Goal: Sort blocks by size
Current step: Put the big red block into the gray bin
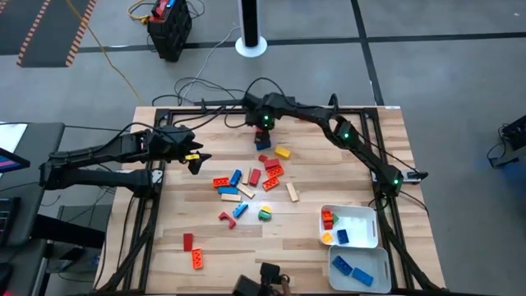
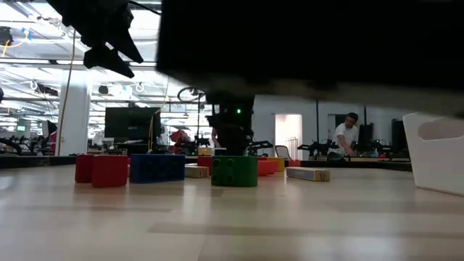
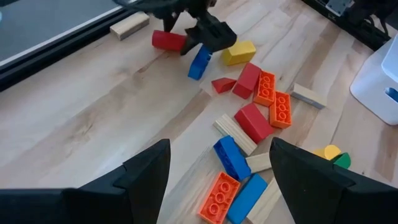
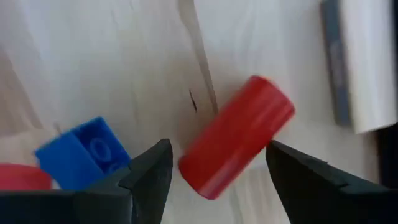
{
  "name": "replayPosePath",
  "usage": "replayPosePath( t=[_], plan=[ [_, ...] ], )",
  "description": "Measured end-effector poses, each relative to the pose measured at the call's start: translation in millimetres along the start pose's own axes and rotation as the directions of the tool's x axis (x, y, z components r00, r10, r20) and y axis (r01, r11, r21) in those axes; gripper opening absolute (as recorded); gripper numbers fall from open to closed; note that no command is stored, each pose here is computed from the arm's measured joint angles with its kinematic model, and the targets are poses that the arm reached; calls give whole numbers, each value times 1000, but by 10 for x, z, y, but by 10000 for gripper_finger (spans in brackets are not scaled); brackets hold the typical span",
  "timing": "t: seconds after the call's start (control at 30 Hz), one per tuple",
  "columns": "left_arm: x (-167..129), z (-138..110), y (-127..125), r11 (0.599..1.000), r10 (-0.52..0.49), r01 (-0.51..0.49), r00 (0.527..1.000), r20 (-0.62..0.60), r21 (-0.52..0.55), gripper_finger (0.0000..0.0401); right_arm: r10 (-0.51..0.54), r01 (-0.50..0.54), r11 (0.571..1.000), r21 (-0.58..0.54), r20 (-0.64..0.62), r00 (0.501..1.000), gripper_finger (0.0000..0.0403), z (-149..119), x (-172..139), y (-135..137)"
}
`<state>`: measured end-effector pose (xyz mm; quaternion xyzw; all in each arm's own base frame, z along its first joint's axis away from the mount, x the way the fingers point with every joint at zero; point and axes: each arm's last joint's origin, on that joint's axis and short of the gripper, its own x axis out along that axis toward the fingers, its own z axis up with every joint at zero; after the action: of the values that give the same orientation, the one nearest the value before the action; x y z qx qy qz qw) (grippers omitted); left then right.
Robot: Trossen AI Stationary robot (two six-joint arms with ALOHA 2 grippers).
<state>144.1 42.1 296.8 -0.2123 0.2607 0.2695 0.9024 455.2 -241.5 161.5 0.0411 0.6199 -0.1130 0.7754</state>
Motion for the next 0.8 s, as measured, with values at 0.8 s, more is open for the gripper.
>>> replayPosePath(
  t=[0.8],
  plan=[
    [-44,-18,18,1000,1,-1,1000,-3,-11,265,14,-16,998,65,28,1000,144,-31,-717,163]
  ],
)
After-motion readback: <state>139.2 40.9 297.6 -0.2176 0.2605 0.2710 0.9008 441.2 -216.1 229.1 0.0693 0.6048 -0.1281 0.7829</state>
